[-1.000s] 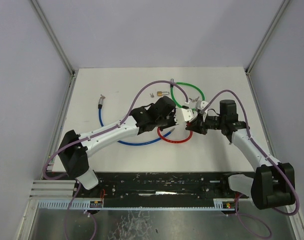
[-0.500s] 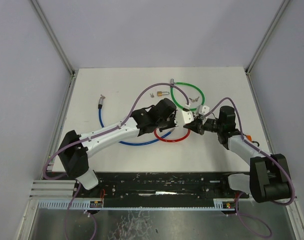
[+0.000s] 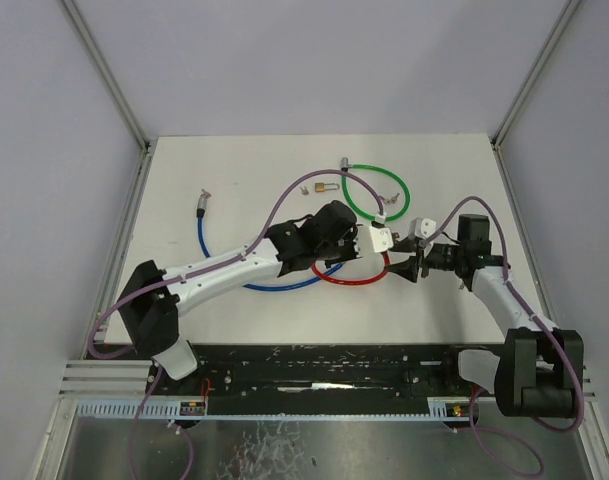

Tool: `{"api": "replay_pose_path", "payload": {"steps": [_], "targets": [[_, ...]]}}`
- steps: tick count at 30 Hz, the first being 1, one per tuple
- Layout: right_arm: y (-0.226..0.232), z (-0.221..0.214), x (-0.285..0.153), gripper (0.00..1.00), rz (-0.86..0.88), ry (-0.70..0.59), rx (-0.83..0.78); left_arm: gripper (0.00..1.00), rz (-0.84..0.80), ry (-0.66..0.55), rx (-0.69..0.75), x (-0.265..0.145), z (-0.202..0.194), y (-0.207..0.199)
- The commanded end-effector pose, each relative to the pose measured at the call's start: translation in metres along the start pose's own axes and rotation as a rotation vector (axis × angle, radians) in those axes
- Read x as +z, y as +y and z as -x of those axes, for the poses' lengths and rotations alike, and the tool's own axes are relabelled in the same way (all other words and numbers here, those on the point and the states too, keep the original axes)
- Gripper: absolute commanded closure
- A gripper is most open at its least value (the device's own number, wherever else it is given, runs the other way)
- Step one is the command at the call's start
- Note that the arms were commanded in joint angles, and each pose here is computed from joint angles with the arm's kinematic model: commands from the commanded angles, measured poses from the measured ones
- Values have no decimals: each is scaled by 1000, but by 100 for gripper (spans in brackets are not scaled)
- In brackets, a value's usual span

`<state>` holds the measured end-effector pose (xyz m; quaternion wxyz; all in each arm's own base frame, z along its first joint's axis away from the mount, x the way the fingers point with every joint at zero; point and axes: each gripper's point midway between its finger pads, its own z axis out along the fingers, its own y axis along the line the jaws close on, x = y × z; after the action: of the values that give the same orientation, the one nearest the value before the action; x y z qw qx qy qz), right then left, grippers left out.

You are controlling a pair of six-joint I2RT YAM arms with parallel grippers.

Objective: Lock with the key
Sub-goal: Lock the lock at the center of the board.

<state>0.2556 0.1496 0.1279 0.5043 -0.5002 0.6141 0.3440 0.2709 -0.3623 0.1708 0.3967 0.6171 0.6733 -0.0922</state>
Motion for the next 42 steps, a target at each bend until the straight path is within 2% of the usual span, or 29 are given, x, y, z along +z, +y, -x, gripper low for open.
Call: {"api": "replay_pose_path", "payload": {"steps": [1,6,10,13,15,20,24,28,34,38,42], "targets": [[15,8,-22,40,57,39,-107,100,-37,2,-47,12,-6,-7],[11,8,-60,39,35,133,-172,100,-41,3,-58,12,-8,-6],[-1,47,-81,40,20,106,-191,100,-45,-6,-65,10,-5,-7],[1,83,-83,39,37,22,-118,100,-45,-6,-71,9,-5,-8],[-2,102,-83,39,25,-31,-1,100,-43,-7,-73,9,-6,-8],[-5,125,-77,45,52,-69,181,100,-43,-14,-74,9,-5,-8],[-12,129,-69,60,85,-64,309,100,-47,-16,-73,9,-5,-9],[-21,124,-58,67,96,-35,365,100,-48,-16,-75,10,-4,-9],[-25,113,-39,67,43,34,369,100,-45,-17,-73,9,-4,-9],[-27,118,-35,67,3,31,354,100,-47,-18,-71,8,-4,-10],[-27,113,-33,72,17,46,377,100,-48,-20,-73,7,-3,-10]]}}
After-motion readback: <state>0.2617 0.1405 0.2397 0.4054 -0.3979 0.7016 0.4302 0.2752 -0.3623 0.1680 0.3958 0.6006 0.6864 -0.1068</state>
